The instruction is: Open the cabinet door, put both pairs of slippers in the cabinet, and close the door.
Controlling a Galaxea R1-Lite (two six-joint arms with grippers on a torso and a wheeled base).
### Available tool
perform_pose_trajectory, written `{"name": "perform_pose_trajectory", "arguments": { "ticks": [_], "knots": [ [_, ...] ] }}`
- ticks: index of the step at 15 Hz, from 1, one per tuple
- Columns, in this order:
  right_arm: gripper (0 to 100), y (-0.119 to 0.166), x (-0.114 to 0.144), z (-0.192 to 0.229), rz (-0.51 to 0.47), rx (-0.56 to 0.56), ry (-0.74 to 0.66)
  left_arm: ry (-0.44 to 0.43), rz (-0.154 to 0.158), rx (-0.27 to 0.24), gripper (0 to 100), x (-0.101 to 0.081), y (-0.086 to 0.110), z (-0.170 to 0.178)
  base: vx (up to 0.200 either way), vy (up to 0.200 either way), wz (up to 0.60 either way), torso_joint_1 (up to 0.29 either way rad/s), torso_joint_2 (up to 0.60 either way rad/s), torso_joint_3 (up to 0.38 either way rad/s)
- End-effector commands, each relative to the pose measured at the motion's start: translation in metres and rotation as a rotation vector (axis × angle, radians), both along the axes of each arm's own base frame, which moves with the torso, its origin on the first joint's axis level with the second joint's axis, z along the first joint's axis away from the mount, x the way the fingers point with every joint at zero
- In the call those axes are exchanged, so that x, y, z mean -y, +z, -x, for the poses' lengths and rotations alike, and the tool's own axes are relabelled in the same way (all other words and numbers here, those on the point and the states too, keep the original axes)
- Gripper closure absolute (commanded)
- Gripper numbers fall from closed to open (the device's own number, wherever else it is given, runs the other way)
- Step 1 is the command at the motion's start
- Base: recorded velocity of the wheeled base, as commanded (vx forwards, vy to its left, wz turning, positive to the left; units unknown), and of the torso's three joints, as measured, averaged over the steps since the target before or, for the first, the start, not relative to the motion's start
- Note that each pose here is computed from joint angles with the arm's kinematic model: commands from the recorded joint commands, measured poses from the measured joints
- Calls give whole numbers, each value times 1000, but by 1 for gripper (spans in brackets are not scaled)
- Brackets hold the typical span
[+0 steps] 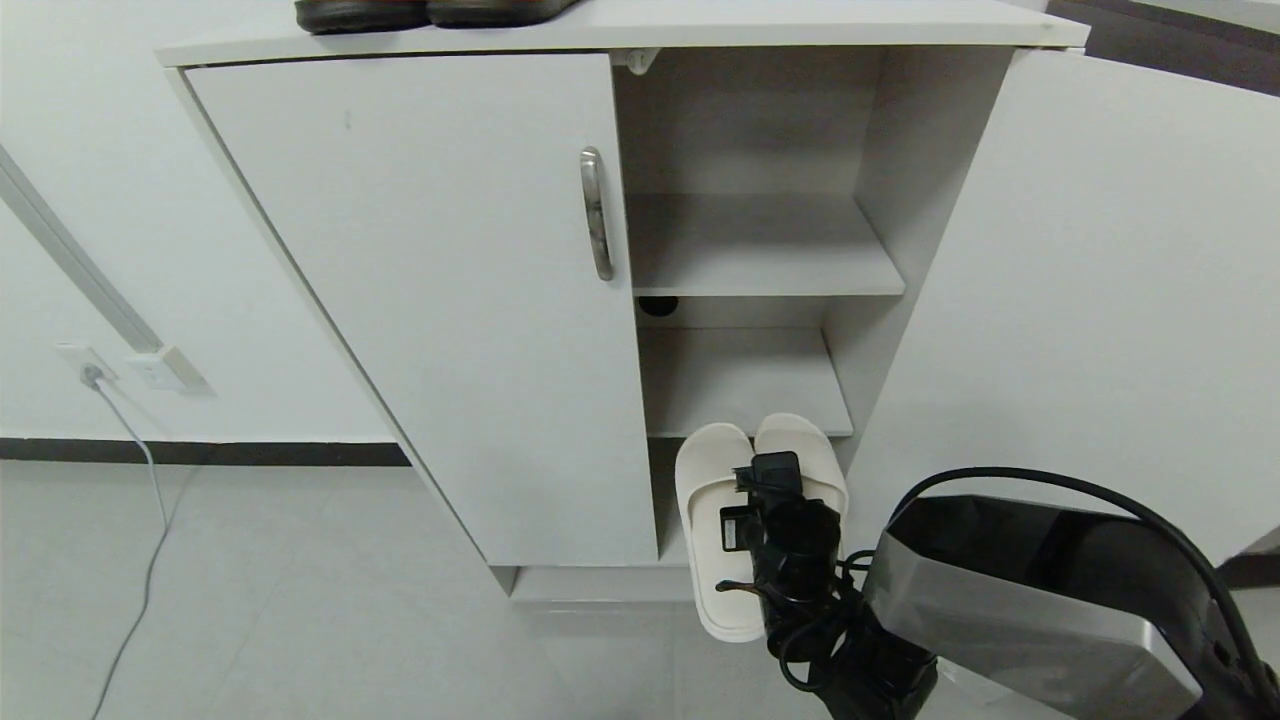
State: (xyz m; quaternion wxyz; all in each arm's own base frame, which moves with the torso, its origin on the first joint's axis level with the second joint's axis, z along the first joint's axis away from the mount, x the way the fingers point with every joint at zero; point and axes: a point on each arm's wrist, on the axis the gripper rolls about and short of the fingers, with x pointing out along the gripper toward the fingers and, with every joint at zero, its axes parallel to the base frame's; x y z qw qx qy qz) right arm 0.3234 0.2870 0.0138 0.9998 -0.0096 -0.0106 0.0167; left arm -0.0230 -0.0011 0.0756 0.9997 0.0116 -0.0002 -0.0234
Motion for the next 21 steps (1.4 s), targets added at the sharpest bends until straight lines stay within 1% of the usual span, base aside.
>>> {"name": "perform_pose_trajectory", "arguments": {
  "ticks": [1, 7, 11, 15, 21],
  "knots": [
    [100, 0, 0, 0, -1, 1, 0, 1, 0, -1, 100, 0, 0, 0, 200, 0, 0, 7, 2, 2],
    [100, 4, 0, -6, -9, 10, -8, 1, 2, 0, 100, 0, 0, 0, 0, 0, 0, 0, 0, 0],
    [100, 10, 1, -21, -2, 3, -26, 1, 0, 0, 100, 0, 0, 0, 0, 0, 0, 0, 0, 0],
    [100, 19, -4, -48, 5, -7, -43, 1, 2, 0, 100, 0, 0, 0, 0, 0, 0, 0, 0, 0],
    [100, 34, -10, -92, -7, 9, -77, 5, 2, 0, 100, 0, 0, 0, 0, 0, 0, 0, 0, 0]
  ]
}}
